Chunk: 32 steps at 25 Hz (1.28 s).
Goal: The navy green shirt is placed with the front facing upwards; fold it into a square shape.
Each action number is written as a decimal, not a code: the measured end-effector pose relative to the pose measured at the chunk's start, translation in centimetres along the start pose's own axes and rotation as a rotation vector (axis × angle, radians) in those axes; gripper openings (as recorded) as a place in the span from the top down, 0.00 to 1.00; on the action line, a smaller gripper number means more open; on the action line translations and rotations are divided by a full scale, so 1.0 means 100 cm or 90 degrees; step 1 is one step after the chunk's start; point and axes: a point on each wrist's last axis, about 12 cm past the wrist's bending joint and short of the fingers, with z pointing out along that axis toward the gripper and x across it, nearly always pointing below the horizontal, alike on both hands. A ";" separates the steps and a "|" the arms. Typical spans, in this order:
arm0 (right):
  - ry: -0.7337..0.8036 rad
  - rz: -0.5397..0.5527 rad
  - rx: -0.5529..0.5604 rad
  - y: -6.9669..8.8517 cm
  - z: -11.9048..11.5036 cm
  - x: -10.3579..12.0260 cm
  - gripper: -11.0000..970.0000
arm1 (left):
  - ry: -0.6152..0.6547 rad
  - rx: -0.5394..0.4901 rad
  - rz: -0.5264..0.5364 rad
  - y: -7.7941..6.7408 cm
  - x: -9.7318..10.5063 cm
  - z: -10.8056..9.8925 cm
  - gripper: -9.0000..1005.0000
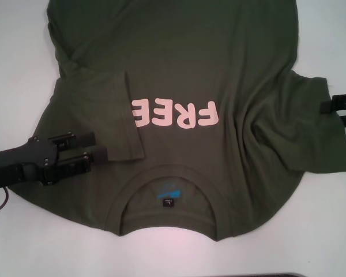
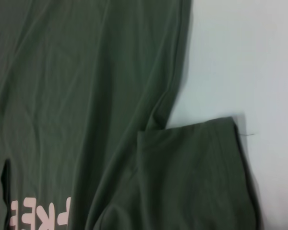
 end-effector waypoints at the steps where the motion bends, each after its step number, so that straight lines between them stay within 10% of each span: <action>1: 0.000 -0.001 0.000 0.000 0.000 0.000 0.21 | 0.000 0.000 0.000 0.000 0.000 0.000 0.37; 32: 0.029 -0.040 -0.015 0.015 0.011 -0.003 0.23 | -0.001 0.002 -0.001 0.000 0.000 0.001 0.37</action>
